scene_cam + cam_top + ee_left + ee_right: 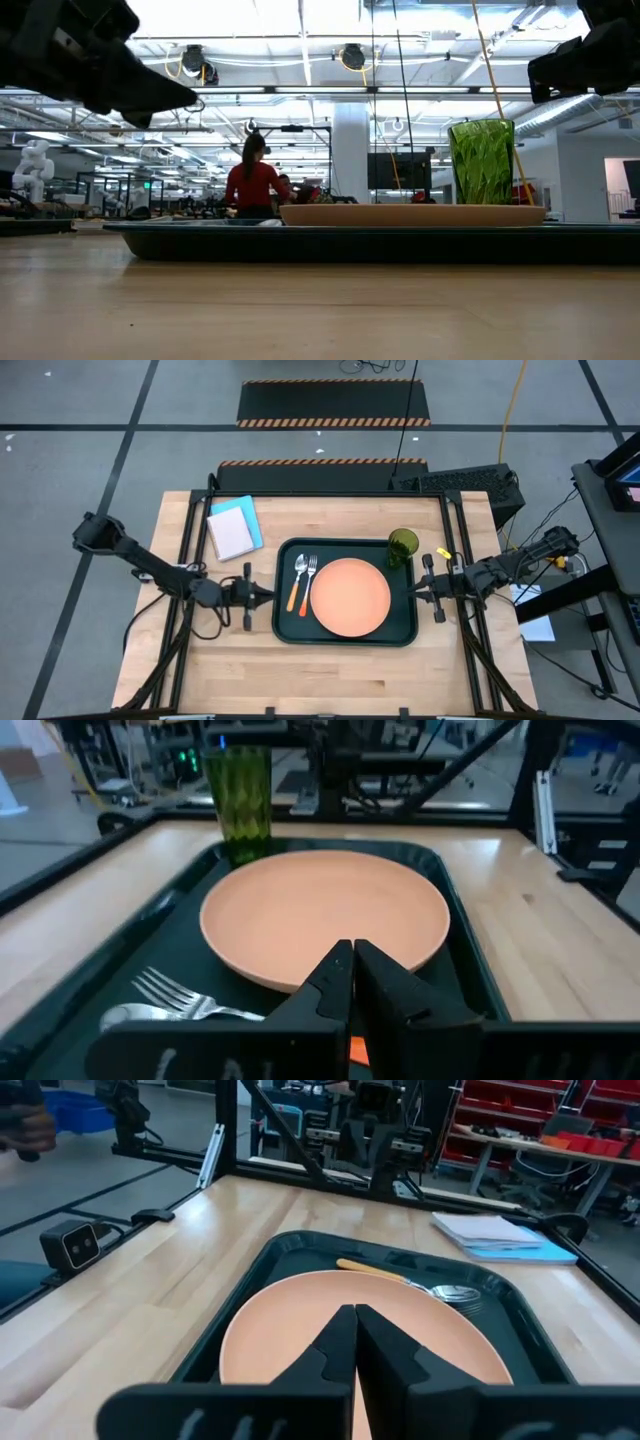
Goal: Pick and place plate/cup/fork/spoon on tray
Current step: Return to Home Position
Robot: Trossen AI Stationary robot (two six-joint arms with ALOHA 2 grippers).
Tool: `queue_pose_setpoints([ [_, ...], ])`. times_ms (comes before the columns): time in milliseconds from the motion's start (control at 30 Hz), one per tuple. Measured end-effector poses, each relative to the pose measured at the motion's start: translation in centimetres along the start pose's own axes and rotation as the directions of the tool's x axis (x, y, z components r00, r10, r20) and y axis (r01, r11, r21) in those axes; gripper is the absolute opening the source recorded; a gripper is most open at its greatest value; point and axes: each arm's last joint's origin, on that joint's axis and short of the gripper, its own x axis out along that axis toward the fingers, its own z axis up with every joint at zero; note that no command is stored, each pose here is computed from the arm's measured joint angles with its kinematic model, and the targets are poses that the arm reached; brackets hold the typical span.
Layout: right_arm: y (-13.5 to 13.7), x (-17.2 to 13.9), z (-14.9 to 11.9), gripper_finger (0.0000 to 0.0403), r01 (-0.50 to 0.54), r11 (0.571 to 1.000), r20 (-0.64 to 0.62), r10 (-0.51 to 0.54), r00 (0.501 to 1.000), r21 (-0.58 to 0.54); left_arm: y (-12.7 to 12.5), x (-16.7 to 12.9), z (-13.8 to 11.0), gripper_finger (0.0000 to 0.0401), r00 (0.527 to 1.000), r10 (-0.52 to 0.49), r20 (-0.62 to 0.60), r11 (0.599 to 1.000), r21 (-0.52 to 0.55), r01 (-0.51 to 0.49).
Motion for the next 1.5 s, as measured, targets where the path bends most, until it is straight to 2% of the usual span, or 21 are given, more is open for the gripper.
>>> queue_pose_setpoints([
  [167, 0.0, 0.1, -0.1, 0.0000, 0.002, 1.000, 0.027, -0.002, 1.000, -0.005, 1.2, -1.5, -0.1, 0.0014, 0.998, 0.021, 0.057, 1.000, -0.017, -0.020],
  [333, 0.2, 0.6, -1.5, 0.0000, 0.024, 0.999, 0.123, -0.017, 0.992, -0.049, 2.3, -2.5, -0.3, 0.0014, 0.995, 0.033, 0.095, 0.999, 0.002, -0.034],
  [433, 0.0, 0.6, -1.0, 0.0000, 0.049, 0.997, 0.182, -0.039, 0.983, -0.052, 2.9, -2.9, -0.4, 0.0014, 0.993, 0.022, 0.116, 0.999, 0.026, -0.025],
  [700, -0.2, 0.7, -1.5, 0.0000, 0.046, 0.997, 0.139, -0.038, 0.990, -0.057, 4.0, -3.5, -0.2, 0.0014, 0.987, -0.022, 0.162, 0.998, 0.064, 0.012],
  [1067, -0.3, 0.1, -1.4, 0.0000, 0.001, 0.998, 0.167, 0.009, 0.986, -0.059, 4.4, -3.7, -0.6, 0.0014, 0.989, -0.110, 0.096, 0.989, 0.110, 0.099],
  [1300, -0.4, -0.4, -1.5, 0.0000, -0.002, 0.999, 0.178, 0.010, 0.984, -0.046, 4.3, -3.7, -0.8, 0.0014, 0.989, -0.124, 0.080, 0.987, 0.112, 0.115],
  [1500, -0.3, -0.8, -1.4, 0.0000, -0.048, 0.998, 0.206, 0.057, 0.977, -0.051, 4.3, -3.9, -1.3, 0.0014, 0.987, -0.145, 0.074, 0.984, 0.111, 0.136],
])
